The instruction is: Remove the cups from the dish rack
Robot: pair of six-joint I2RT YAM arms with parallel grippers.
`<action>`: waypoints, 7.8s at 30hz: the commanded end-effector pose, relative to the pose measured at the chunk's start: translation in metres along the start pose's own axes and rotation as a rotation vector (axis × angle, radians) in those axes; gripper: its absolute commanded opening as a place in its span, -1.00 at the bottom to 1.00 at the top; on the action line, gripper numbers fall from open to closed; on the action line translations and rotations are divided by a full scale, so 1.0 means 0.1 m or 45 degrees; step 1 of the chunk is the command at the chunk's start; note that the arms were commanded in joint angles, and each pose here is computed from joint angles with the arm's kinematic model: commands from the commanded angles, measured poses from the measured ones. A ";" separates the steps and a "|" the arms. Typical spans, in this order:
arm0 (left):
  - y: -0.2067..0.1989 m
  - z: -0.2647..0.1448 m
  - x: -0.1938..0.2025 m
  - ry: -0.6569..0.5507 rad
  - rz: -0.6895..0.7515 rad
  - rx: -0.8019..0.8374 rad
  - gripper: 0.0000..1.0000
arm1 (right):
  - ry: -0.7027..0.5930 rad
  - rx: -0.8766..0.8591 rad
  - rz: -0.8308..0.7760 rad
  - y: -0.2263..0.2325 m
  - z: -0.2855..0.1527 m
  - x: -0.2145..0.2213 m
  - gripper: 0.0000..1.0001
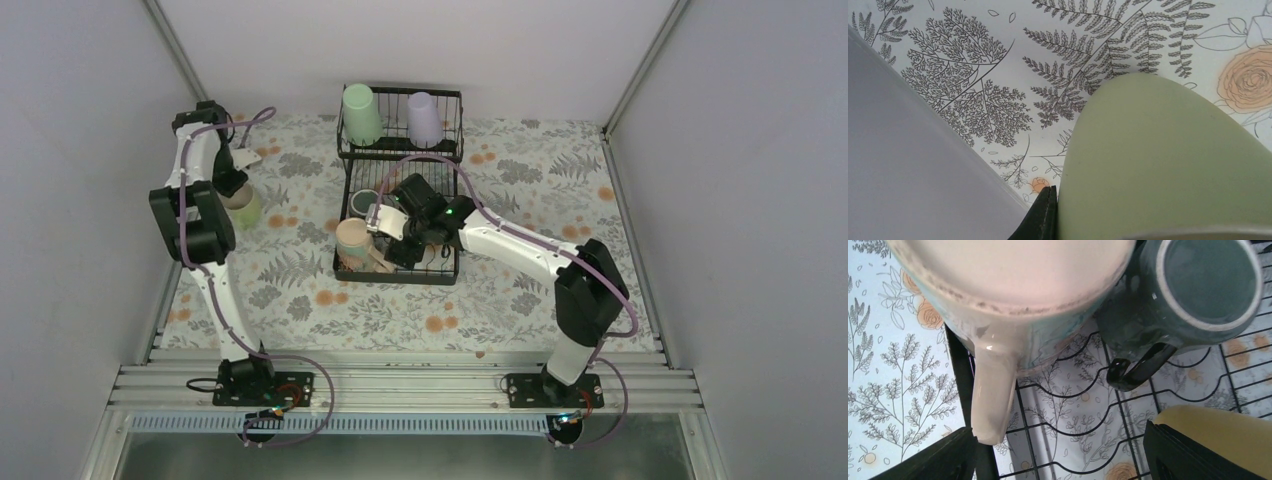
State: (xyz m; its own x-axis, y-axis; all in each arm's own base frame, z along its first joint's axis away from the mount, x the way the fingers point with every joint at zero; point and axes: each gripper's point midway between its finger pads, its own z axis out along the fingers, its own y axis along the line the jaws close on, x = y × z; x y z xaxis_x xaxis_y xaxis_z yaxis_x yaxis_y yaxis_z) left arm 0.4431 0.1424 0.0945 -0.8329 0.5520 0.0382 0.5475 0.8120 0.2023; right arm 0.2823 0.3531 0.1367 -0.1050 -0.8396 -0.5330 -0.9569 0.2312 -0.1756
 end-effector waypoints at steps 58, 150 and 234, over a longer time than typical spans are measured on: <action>-0.80 -2.18 -0.25 -0.970 0.105 -0.094 0.99 | 0.038 0.047 -0.007 0.10 0.36 -0.29 -0.68; -2.40 -2.86 -0.69 -2.239 0.378 0.173 -0.65 | -0.768 -1.036 0.388 -0.76 -1.06 -1.33 -0.93; -0.71 -1.42 1.69 -0.295 0.254 -0.274 -0.95 | -0.546 -0.387 0.152 -0.73 -1.30 -1.03 0.66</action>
State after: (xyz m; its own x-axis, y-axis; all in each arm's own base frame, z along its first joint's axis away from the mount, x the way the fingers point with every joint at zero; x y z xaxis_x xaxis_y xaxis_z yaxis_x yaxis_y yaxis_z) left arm 0.2486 0.1325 0.2356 -0.6337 0.7523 -0.1802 0.6469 0.6431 0.4098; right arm 0.3310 0.3535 0.3000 -0.1982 -0.5235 -0.8286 -0.9801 0.1130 0.1631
